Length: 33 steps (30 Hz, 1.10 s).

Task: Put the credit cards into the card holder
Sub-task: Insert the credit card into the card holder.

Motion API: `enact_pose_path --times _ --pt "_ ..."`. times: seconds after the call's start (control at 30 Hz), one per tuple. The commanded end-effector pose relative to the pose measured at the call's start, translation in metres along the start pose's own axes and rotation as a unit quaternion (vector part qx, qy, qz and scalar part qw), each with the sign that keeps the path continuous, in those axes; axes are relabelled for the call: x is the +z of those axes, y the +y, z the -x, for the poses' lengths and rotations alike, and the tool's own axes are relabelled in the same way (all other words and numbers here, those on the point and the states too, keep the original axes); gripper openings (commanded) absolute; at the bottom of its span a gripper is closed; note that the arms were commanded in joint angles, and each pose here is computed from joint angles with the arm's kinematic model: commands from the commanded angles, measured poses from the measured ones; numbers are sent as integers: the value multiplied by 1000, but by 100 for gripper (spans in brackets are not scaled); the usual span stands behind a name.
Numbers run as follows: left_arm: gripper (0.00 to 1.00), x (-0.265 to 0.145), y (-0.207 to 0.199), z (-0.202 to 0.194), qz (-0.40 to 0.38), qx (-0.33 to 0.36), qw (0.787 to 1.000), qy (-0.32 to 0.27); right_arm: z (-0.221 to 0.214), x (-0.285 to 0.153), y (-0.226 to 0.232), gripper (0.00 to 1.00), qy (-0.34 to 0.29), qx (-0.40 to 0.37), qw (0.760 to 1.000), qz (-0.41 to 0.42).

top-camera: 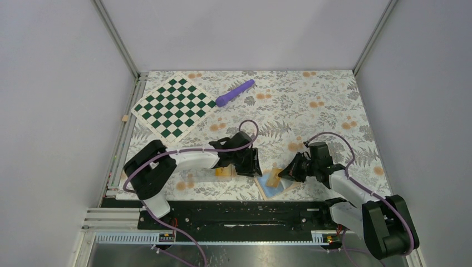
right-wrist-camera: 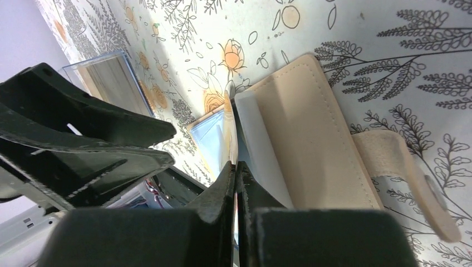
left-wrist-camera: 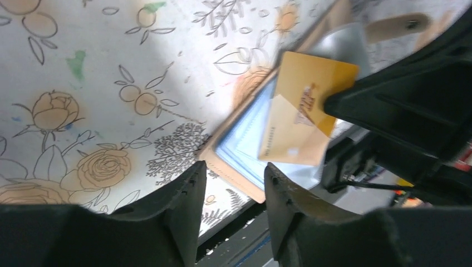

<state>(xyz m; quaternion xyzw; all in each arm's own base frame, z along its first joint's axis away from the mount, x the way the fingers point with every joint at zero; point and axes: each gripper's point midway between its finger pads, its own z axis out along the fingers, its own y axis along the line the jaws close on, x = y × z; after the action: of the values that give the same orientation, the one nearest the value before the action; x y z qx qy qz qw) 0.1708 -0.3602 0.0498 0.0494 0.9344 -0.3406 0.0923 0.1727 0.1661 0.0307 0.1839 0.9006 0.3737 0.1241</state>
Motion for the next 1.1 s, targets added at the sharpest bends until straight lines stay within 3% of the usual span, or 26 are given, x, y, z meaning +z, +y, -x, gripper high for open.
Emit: enact_pose_path --times 0.0,0.2,0.37,0.73,1.07 --pt "46 6 20 -10 94 59 994 24 -4 0 -8 0 14 -5 1000 -19" --pt "51 20 24 -19 97 65 992 48 -8 4 -12 0 23 5 999 -23" --pt "50 25 5 -27 17 49 997 57 -11 7 -13 0 27 17 999 -12" --pt "50 -10 -43 -1 -165 -10 986 -24 -11 10 -11 0 25 20 999 1" --pt "50 -15 -32 14 -165 -27 985 -51 -5 6 4 0 11 22 999 28"
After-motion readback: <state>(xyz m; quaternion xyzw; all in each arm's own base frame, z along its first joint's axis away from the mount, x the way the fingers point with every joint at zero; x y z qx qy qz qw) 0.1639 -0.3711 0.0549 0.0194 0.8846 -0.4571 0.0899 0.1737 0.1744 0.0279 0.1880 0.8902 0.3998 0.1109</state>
